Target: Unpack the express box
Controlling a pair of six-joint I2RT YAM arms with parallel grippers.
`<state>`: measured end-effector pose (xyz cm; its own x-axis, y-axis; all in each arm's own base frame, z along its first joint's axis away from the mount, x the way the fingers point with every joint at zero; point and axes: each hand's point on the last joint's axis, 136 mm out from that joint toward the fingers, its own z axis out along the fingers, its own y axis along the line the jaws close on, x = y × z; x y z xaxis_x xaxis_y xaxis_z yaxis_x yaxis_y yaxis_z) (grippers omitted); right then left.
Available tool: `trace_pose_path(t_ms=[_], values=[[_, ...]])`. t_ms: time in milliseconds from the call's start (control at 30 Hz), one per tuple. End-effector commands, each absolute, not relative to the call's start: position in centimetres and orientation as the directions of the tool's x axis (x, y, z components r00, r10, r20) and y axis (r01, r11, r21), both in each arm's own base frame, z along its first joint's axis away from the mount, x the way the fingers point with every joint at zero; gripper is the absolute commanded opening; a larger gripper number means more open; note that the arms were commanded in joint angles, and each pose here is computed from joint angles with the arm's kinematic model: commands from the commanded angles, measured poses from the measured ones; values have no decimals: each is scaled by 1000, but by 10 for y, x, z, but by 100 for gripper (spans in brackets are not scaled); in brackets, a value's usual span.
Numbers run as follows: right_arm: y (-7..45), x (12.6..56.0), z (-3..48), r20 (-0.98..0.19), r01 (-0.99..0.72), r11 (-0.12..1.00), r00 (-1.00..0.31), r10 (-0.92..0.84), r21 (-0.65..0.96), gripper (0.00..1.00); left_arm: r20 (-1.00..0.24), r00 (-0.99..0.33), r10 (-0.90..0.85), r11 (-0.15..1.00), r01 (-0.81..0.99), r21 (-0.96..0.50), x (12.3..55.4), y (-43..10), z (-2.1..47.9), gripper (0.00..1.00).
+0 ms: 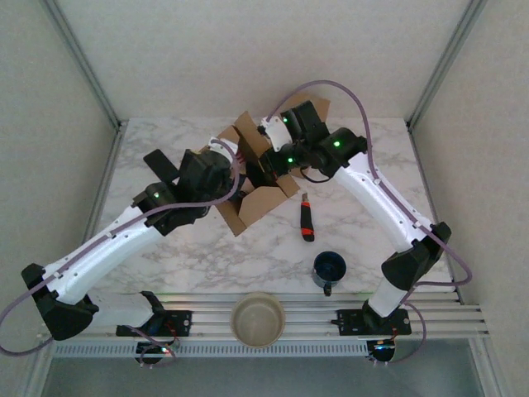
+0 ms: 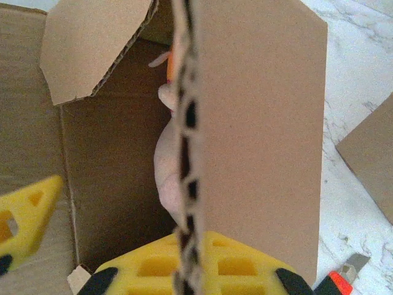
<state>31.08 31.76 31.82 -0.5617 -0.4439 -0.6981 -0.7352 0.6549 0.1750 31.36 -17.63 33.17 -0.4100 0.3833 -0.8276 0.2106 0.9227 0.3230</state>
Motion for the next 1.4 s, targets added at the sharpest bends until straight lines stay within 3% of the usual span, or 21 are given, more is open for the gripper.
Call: trace_pose_path(t_ms=[0, 133, 300, 433, 600, 667, 700, 767, 867, 933, 1133, 1300, 1367], values=[[323, 306, 334, -723, -759, 621, -540, -432, 196, 0, -776, -436, 457, 875, 63, 480, 317, -147, 328, 97], [326, 303, 334, -725, -764, 608, -543, -423, 217, 0, -754, -438, 489, 820, -64, 569, 325, -132, 324, 96], [327, 301, 335, -728, -766, 600, -545, -416, 231, 0, -780, -405, 477, 828, -92, 554, 329, -134, 329, 87], [328, 298, 334, -727, -769, 591, -548, -414, 243, 0, -799, -380, 465, 831, -122, 542, 332, -135, 337, 70], [328, 297, 323, -713, -765, 593, -560, -422, 250, 0, -818, -358, 450, 853, -99, 513, 335, -143, 349, 55], [327, 297, 316, -705, -762, 597, -566, -428, 251, 0, -819, -356, 450, 856, -89, 509, 335, -144, 351, 20], [326, 297, 313, -702, -760, 601, -568, -429, 248, 0, -818, -356, 452, 856, -85, 510, 335, -145, 351, 10], [325, 298, 306, -695, -755, 609, -574, -434, 243, 0, -813, -362, 456, 855, -74, 513, 335, -146, 350, 0], [320, 301, 300, -692, -743, 630, -577, -434, 224, 1, -818, -361, 448, 862, -70, 503, 335, -147, 352, 0], [316, 301, 300, -700, -741, 640, -568, -433, 205, 31, -824, -363, 436, 871, -61, 488, 335, -148, 354, 0], [300, 288, 313, -752, -764, 638, -475, -458, 94, 72, -829, -401, 389, 900, -29, 436, 339, -152, 346, 0], [292, 250, 337, -808, -794, 597, -276, -521, -114, 75, -830, -426, 362, 918, 5, 398, 343, -160, 333, 0], [295, 232, 343, -832, -814, 553, -178, -525, -175, 66, -830, -431, 354, 922, 14, 386, 344, -163, 331, 0]])
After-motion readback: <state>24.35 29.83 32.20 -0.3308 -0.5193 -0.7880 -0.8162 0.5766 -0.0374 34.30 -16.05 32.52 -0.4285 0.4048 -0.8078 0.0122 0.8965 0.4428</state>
